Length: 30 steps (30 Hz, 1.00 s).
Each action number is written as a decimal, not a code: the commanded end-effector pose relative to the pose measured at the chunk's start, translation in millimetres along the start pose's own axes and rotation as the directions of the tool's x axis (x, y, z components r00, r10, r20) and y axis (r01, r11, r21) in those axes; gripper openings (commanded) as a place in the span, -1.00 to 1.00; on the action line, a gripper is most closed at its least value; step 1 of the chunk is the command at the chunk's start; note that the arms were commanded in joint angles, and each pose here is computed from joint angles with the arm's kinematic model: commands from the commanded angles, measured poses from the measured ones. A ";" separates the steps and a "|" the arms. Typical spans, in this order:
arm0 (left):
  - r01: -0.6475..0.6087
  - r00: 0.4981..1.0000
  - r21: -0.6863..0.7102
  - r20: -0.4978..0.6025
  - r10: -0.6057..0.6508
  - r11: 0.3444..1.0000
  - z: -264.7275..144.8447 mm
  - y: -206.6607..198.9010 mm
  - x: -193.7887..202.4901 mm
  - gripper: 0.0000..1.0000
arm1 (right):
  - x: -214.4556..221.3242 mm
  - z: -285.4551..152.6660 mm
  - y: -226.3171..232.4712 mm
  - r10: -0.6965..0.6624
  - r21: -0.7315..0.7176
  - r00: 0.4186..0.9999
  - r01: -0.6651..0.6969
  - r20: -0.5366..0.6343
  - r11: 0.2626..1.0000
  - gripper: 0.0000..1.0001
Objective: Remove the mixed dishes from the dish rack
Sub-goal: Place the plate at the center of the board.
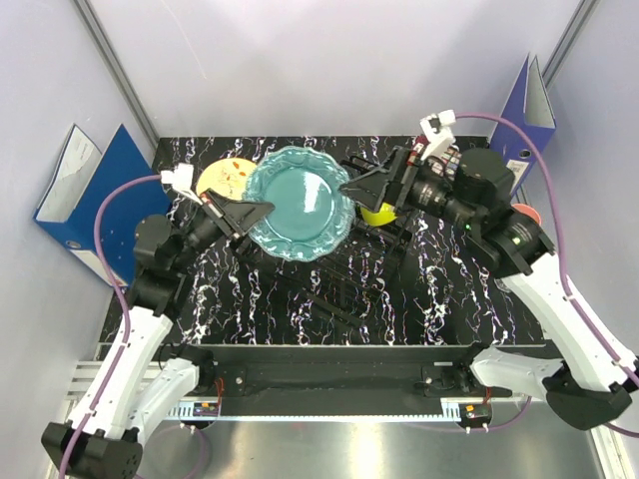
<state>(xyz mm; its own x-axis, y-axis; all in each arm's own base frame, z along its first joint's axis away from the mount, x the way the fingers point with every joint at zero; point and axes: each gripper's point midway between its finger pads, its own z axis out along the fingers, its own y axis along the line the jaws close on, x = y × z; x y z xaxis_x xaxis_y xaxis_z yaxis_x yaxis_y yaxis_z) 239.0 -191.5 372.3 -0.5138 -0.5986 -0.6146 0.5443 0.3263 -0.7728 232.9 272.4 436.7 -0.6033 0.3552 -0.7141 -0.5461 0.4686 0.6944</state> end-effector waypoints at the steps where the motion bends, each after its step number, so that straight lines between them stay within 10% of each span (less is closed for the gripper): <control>1: -0.056 0.979 -0.198 0.184 0.093 0.979 -15.4 16.3 -50.4 -1.00 | -30.6 -30.1 14.4 -0.090 0.015 0.985 0.089 0.149 0.996 0.99; 11: 0.006 0.917 -0.745 0.270 0.293 0.667 -91.2 98.4 -98.5 -1.00 | -43.4 -91.9 -5.3 -0.181 0.165 0.928 0.133 0.324 0.977 0.99; 30: 0.134 0.885 -0.935 0.262 0.384 0.330 -167.8 173.2 -94.3 -1.00 | -10.6 -106.6 -31.3 -0.185 0.190 0.935 0.131 0.303 0.973 0.99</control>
<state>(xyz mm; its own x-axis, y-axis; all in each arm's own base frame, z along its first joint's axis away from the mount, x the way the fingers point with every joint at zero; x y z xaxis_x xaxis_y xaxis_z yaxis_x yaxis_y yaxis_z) 251.2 31.1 243.0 -0.2379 -0.5970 -0.7662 -0.5381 0.7377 -0.4077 192.9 170.5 430.5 -0.3134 0.4857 -0.8160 -0.4967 0.6486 0.5768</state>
